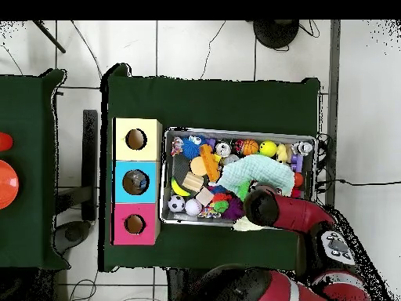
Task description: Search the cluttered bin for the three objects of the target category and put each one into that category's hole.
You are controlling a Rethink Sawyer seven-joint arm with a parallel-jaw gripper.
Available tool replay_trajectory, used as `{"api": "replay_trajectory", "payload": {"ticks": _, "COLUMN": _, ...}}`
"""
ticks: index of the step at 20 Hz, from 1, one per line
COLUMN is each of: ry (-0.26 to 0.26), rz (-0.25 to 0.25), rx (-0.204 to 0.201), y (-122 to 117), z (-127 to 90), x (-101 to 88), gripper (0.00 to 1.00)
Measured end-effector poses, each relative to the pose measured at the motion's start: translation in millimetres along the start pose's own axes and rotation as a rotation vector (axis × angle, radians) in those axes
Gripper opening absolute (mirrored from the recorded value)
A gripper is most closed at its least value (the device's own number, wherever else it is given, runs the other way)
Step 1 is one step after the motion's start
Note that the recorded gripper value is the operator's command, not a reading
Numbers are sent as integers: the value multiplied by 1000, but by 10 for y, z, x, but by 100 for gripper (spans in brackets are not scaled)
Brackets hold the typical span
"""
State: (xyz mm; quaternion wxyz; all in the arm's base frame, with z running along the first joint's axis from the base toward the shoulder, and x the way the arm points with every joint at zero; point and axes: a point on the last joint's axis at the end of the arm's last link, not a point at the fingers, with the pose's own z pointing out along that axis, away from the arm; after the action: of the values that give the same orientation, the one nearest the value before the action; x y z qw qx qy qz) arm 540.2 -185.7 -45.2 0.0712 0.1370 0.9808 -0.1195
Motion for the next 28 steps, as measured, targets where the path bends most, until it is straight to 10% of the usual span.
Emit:
{"api": "replay_trajectory", "payload": {"ticks": 3, "ry": -51, "rz": -4, "rx": -15, "y": -34, "z": 93, "x": 10, "gripper": 100}}
{"api": "replay_trajectory", "payload": {"ticks": 4, "ry": -60, "rz": 0, "rx": -24, "y": -91, "z": 114, "x": 4, "gripper": 0}}
{"api": "replay_trajectory", "payload": {"ticks": 10, "ry": -36, "rz": 46, "rx": -51, "y": -193, "z": 169, "x": -10, "gripper": 0}}
{"api": "replay_trajectory", "payload": {"ticks": 20, "ry": 205, "rz": 249, "rx": -163, "y": -244, "z": 150, "x": -156, "gripper": 0}}
{"api": "replay_trajectory", "payload": {"ticks": 28, "ry": 311, "rz": 317, "rx": -218, "y": -90, "z": 93, "x": -211, "gripper": 0}}
